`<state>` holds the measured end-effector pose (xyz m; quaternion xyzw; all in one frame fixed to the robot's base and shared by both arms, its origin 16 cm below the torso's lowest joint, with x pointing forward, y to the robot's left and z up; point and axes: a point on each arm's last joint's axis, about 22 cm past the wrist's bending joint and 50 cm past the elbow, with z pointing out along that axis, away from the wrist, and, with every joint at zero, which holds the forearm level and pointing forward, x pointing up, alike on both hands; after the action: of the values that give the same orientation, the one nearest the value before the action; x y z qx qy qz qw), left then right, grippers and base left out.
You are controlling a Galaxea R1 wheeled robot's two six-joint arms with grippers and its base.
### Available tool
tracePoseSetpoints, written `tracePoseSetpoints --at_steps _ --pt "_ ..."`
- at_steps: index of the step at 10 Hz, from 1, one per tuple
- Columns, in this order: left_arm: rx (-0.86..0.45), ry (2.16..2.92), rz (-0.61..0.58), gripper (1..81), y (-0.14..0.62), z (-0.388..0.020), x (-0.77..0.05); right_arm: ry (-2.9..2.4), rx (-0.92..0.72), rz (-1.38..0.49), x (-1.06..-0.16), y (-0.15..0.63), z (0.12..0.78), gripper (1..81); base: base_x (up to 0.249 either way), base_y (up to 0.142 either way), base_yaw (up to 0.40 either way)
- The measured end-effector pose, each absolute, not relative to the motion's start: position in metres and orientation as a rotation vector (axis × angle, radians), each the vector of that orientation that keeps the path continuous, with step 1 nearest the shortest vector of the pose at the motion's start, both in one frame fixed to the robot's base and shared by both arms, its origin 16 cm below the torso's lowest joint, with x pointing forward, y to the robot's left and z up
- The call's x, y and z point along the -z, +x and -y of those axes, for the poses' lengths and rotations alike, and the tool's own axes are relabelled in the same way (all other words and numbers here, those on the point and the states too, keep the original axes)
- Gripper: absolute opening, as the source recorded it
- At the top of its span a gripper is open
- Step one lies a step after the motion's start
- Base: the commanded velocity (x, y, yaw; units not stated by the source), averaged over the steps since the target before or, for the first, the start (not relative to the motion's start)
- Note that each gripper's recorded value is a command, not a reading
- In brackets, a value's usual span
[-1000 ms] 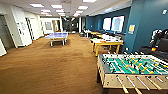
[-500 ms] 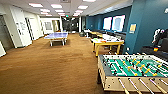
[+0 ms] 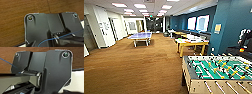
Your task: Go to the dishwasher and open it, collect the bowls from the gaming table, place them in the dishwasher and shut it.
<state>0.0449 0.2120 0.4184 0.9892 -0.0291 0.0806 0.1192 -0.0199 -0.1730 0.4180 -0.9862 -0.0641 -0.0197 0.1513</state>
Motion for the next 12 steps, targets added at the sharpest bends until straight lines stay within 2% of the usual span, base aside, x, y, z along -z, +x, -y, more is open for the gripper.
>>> tracePoseSetpoints --at_steps 2,12 --pt "-0.236 2.891 0.085 81.1 0.0449 -0.2116 -0.4184 -2.831 0.057 0.184 -0.4180 -0.0199 0.1730 81.1 0.116 0.034 0.000" --pt "-0.235 2.891 0.085 81.1 0.0443 -0.2114 -0.4184 -2.828 0.057 0.196 -0.4182 -0.0208 0.1709 81.1 0.118 0.075 0.000"
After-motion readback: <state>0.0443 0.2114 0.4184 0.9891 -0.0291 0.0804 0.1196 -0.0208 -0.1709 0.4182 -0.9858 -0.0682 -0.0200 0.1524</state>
